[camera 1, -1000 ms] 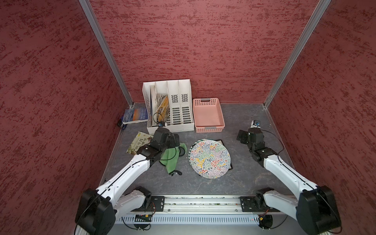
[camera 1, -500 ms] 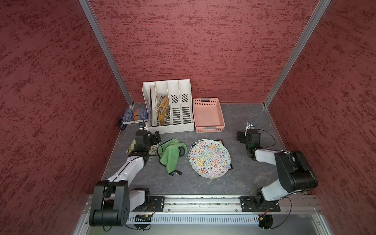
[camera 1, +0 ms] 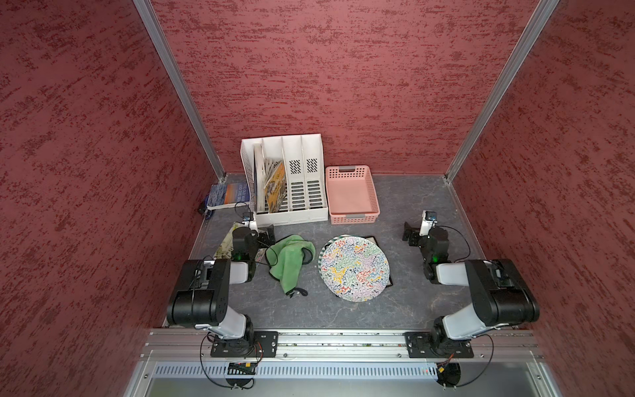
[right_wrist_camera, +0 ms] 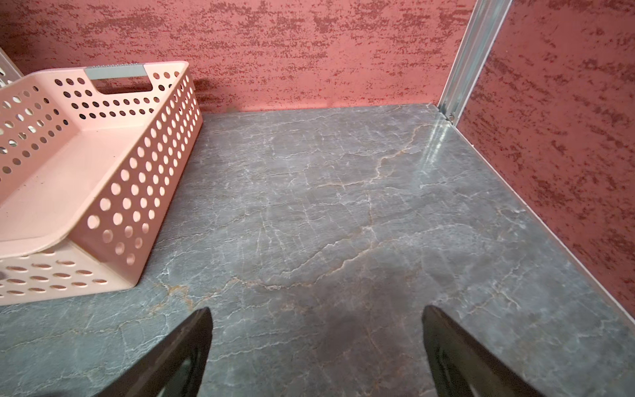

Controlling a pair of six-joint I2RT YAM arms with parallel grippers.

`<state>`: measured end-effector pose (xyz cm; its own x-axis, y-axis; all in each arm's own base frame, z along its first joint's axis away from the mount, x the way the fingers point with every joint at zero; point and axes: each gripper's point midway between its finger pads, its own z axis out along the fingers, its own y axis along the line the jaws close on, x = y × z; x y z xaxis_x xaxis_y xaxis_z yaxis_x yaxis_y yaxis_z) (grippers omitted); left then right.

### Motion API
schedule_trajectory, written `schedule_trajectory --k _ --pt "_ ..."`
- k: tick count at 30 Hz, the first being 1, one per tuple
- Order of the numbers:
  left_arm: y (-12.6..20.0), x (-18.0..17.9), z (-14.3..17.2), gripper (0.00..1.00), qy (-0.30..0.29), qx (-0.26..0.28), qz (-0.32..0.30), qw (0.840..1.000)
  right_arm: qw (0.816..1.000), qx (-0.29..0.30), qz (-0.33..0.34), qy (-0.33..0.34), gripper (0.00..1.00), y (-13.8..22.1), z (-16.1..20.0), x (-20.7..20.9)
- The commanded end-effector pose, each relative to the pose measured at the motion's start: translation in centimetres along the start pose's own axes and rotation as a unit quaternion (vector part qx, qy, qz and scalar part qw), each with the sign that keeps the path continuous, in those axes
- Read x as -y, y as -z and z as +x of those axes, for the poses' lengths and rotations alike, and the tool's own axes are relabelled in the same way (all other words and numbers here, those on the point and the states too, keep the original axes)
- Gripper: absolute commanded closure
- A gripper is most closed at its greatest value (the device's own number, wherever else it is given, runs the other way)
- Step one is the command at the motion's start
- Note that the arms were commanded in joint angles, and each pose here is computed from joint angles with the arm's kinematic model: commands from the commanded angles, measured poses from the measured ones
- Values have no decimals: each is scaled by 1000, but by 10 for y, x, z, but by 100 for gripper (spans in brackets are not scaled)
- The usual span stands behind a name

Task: Wipe the wet plate dry
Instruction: Reset both arms

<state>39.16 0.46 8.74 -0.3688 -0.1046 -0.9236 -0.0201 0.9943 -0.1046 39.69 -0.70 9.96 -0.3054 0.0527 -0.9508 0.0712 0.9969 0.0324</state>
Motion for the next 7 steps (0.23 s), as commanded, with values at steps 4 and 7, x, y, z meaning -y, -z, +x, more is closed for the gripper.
schedule_trajectory --k 4,7 --pt "2 0 -31 0 -13 63 -6 998 999 23 -31 9 1 -4 -17 -13" --pt "2 1 -30 0 -12 62 -6 998 999 27 -30 11 1 -2 -17 -12"
